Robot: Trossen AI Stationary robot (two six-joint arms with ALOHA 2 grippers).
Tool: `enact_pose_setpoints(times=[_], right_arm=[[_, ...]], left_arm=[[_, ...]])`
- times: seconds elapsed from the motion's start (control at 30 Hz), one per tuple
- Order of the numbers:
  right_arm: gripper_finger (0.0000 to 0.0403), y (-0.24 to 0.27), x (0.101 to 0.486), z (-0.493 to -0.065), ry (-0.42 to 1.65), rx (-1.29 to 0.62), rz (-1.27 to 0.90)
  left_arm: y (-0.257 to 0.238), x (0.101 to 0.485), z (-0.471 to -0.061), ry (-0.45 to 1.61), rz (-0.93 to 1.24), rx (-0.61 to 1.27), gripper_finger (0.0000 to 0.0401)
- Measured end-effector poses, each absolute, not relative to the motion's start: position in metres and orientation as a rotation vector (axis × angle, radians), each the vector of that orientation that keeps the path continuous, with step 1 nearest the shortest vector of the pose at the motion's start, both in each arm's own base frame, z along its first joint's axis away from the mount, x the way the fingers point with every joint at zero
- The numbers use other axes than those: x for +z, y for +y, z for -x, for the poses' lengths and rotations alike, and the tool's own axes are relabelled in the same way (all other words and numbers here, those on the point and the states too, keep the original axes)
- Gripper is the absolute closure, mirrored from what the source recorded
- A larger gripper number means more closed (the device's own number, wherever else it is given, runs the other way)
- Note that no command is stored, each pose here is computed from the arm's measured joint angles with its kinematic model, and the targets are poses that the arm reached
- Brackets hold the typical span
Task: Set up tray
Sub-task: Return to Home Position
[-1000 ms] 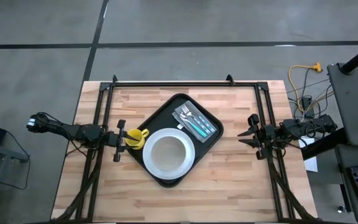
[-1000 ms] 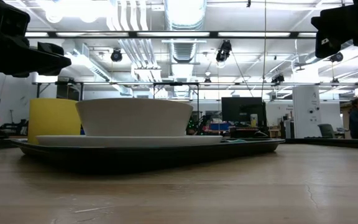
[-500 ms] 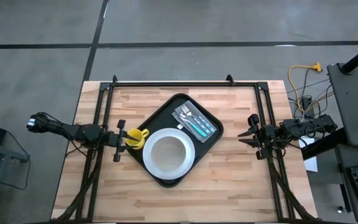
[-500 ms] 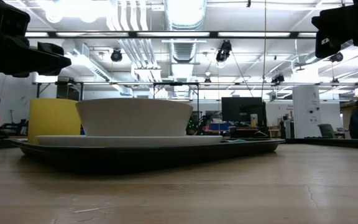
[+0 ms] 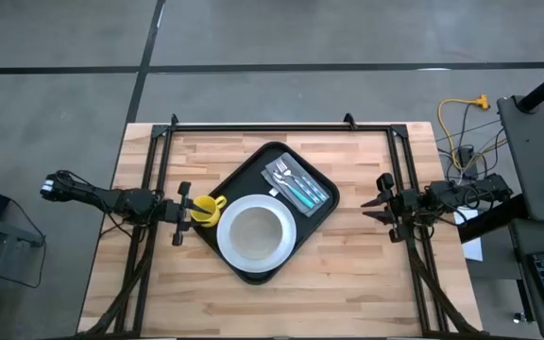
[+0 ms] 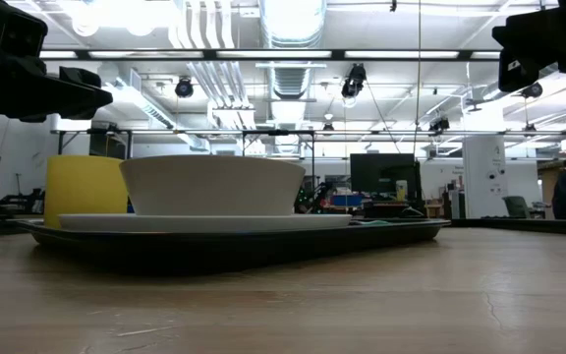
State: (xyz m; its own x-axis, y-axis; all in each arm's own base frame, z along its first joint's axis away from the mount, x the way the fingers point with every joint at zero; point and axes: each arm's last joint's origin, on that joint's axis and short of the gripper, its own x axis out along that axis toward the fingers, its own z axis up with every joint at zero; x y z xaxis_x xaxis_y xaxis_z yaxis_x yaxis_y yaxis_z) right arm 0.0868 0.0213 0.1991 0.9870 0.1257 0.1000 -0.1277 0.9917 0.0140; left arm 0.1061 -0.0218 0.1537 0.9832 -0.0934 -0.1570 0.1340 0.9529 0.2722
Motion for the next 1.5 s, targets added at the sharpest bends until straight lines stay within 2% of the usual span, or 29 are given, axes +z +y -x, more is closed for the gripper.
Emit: enact_pose_setpoints(times=[0.27,0.73,1.1,1.5], right_arm=[[0.0335,0.0213,0.1991,-0.0868,-0.099,0.128,-0.021],[0.0318,0.0213,0.1991,-0.0868,-0.099,0.128,-0.021],[0.0335,0.0213,0.1990,-0.0868,-0.099,0.128,-0.021],[0.0319,0.0213,0.1991,-0.0868,-0.099,0.127,-0.021]], left_arm=[[-0.0218,0.1537,-0.1061,0.143,-0.286,-0.116,0.0300],[-0.0218,0.1538,-0.1061,0.143,-0.286,-0.116,0.0300],[-0.0218,0.1537,-0.1061,0.143,-0.286,-0.116,0.0300],[-0.0218,0.1537,-0.1061,0.143,-0.286,-0.116,0.0300]])
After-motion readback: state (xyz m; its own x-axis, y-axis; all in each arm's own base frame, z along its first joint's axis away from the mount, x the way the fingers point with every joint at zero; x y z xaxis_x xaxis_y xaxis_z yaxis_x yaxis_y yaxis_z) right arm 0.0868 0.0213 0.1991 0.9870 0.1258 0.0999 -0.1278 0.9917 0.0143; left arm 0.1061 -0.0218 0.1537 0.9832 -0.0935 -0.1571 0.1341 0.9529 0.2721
